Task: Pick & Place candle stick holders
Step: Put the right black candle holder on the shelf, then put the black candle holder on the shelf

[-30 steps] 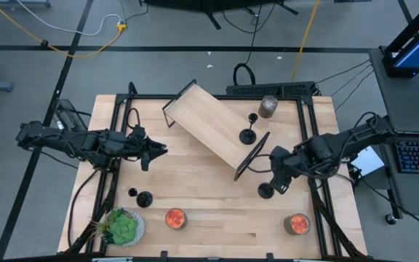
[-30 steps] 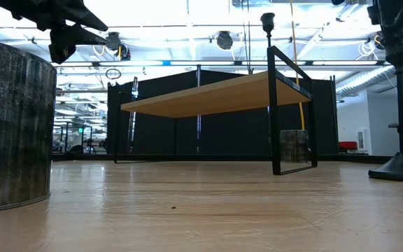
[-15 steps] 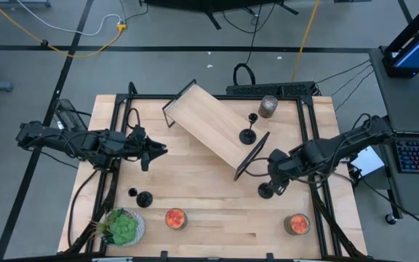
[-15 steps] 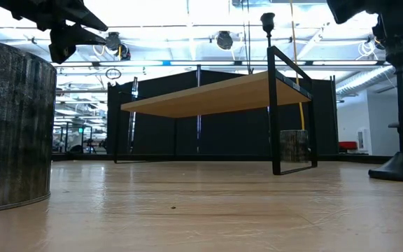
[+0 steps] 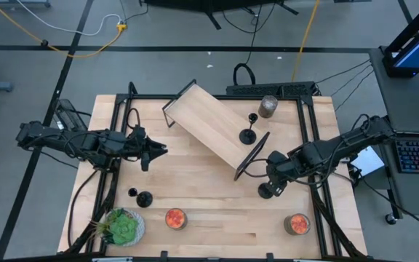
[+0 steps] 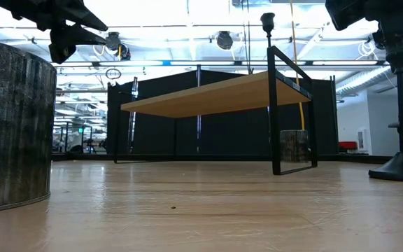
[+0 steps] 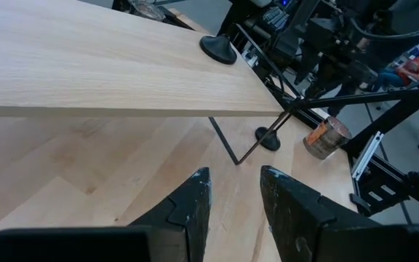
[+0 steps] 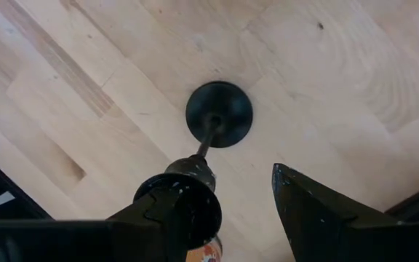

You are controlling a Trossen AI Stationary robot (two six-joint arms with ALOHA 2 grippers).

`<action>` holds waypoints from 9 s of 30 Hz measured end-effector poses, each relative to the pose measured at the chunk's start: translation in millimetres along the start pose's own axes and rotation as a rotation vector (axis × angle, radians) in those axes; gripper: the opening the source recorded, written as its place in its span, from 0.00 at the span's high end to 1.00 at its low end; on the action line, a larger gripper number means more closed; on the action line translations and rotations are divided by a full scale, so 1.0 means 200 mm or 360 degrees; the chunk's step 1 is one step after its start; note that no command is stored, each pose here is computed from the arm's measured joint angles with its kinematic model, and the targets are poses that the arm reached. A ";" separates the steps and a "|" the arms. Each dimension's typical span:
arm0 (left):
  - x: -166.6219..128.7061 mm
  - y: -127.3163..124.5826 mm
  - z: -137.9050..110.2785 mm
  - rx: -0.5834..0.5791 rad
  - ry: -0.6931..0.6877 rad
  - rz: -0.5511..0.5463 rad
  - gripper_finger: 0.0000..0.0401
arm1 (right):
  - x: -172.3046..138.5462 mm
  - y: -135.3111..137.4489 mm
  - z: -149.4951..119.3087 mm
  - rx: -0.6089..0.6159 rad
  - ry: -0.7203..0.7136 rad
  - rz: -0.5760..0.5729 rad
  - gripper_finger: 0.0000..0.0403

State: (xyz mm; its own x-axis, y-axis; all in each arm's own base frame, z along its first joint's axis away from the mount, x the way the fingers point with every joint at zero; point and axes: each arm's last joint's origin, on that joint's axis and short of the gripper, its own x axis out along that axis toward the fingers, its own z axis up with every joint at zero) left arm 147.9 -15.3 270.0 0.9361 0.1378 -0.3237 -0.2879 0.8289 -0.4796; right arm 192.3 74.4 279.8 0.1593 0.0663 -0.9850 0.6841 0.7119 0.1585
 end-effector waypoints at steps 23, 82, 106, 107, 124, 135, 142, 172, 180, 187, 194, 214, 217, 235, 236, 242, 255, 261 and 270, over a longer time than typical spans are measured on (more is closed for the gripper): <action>0.00 0.00 0.00 0.0003 0.0000 0.0000 0.68 | 0.00 0.03 0.01 -0.0128 0.0025 0.0137 0.57; 0.00 0.00 0.00 0.0205 -0.0001 0.0003 0.68 | -0.08 0.10 0.03 -0.0268 0.0006 0.0382 0.98; 0.00 0.00 0.00 0.0366 -0.0003 0.0004 0.68 | -0.51 0.29 0.21 -0.0420 -0.0446 0.0868 0.98; 0.00 0.00 0.00 0.0363 -0.0003 0.0004 0.68 | -0.53 0.29 0.22 -0.0428 -0.0457 0.0865 0.98; 0.00 0.00 0.00 0.0364 -0.0003 0.0004 0.68 | -0.85 0.23 0.44 -0.0513 -0.0564 0.0425 0.98; 0.00 0.00 0.00 0.0364 -0.0003 0.0004 0.68 | -0.77 0.13 0.64 -0.0487 -0.0440 0.0187 0.98; 0.00 0.00 0.00 0.0364 -0.0003 0.0003 0.68 | -0.74 0.10 0.71 -0.0509 -0.0378 0.0216 0.98; 0.00 0.00 0.00 0.0376 -0.0003 0.0004 0.68 | -0.75 0.05 0.75 -0.0434 -0.0326 0.0316 0.98; 0.00 0.00 0.00 0.0393 -0.0002 0.0004 0.68 | -0.71 0.05 0.75 -0.0413 -0.0280 0.0294 0.98; 0.00 0.00 0.00 0.0393 -0.0002 0.0004 0.68 | -0.68 0.05 0.76 -0.0415 -0.0257 0.0262 0.98; 0.00 0.00 0.00 0.0392 -0.0001 0.0004 0.68 | -0.68 0.04 0.76 -0.0383 -0.0272 0.0239 0.98; 0.00 0.00 0.00 0.0387 -0.0002 0.0004 0.68 | -0.68 0.04 0.76 -0.0383 -0.0272 0.0241 0.89; 0.00 0.00 0.00 0.0387 -0.0002 0.0004 0.68 | -0.68 0.04 0.76 -0.0383 -0.0271 0.0240 0.84; 0.00 0.00 0.00 0.0388 -0.0002 0.0004 0.68 | -0.71 0.03 0.74 -0.0381 -0.0293 0.0260 0.80; 0.00 0.00 0.00 0.0389 -0.0002 0.0004 0.68 | -0.71 0.02 0.74 -0.0380 -0.0299 0.0264 0.80; 0.00 0.00 0.00 0.0392 -0.0003 0.0004 0.68 | -0.75 0.01 0.72 -0.0372 -0.0361 0.0305 0.79; 0.00 0.00 0.00 0.0386 -0.0003 0.0004 0.68 | -0.77 0.02 0.72 -0.0384 -0.0428 0.0343 0.77; 0.00 0.00 0.00 0.0386 -0.0003 0.0004 0.68 | -0.79 0.02 0.72 -0.0391 -0.0486 0.0375 0.77; 0.00 0.00 0.00 0.0379 -0.0003 0.0003 0.68 | -0.82 0.01 0.70 -0.0392 -0.0526 0.0399 0.77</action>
State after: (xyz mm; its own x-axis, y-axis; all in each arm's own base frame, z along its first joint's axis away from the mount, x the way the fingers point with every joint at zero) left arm 148.0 -15.3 270.1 0.9359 0.1405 -0.3230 -0.2342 0.9332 -0.2727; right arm 267.6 -33.4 450.7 0.5428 0.0600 -0.8377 0.4132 0.8493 0.3285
